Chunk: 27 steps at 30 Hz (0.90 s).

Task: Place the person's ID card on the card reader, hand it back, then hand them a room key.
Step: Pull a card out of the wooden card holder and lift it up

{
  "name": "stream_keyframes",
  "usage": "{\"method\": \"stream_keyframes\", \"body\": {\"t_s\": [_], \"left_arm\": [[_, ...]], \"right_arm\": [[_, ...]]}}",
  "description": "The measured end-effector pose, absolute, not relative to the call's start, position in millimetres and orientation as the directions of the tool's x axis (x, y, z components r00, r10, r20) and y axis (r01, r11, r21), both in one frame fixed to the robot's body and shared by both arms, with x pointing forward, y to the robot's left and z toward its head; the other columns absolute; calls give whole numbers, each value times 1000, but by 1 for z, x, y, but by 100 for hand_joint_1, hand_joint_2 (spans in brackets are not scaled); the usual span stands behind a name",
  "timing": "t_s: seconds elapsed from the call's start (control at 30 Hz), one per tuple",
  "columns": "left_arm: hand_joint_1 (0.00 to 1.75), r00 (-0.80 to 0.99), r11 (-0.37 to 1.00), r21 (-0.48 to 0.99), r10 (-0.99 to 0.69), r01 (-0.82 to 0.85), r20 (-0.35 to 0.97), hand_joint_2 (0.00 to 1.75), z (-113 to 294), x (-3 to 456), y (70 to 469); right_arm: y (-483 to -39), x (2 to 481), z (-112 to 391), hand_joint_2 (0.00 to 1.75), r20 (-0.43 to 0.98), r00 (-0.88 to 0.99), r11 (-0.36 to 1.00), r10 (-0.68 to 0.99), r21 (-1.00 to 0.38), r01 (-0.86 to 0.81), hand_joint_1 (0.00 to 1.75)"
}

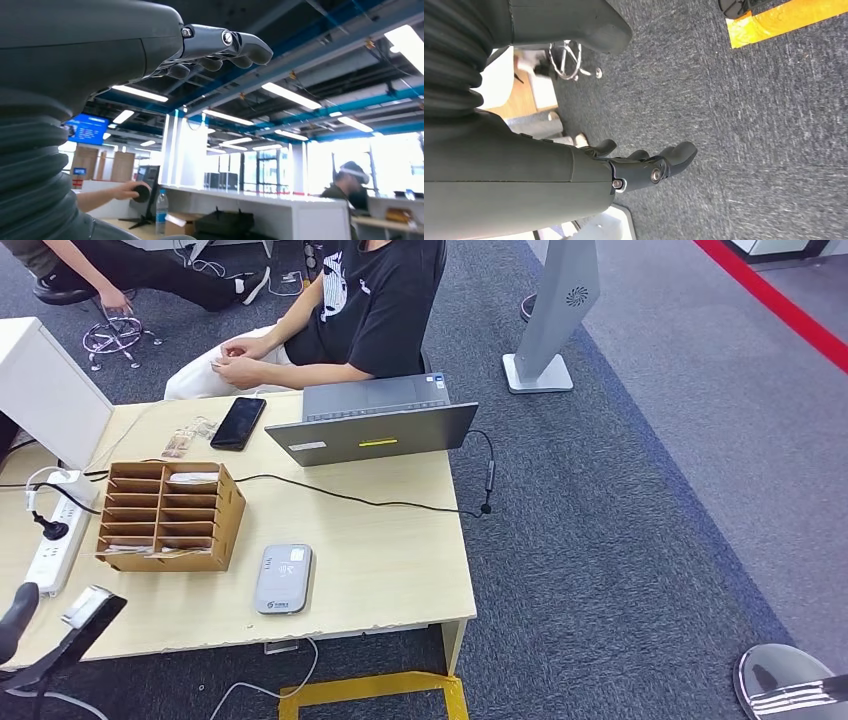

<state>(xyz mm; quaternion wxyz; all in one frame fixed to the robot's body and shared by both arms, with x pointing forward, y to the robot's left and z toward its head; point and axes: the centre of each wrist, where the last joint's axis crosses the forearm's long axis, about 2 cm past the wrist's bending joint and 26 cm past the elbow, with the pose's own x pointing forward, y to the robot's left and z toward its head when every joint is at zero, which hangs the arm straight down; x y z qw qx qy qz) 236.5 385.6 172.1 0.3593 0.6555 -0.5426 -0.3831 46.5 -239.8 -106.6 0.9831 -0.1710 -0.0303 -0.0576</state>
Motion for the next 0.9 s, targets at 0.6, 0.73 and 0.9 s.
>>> {"method": "stream_keyframes", "body": {"t_s": [0.6,0.73,0.9], "left_arm": [[0,331,-175,915,-942,-363,-48,175,123,236,431],[0,308,-97,932,-951,-349,17,175,118,238,424],[0,229,63,948,-963,-310,139,175,114,247,401]], "right_arm": [[-238,48,-106,175,89,995,935,-33,-350,62,0],[-238,48,-106,175,88,996,935,-30,-351,59,0],[-238,49,-106,175,93,995,934,-32,-351,63,0]]}}
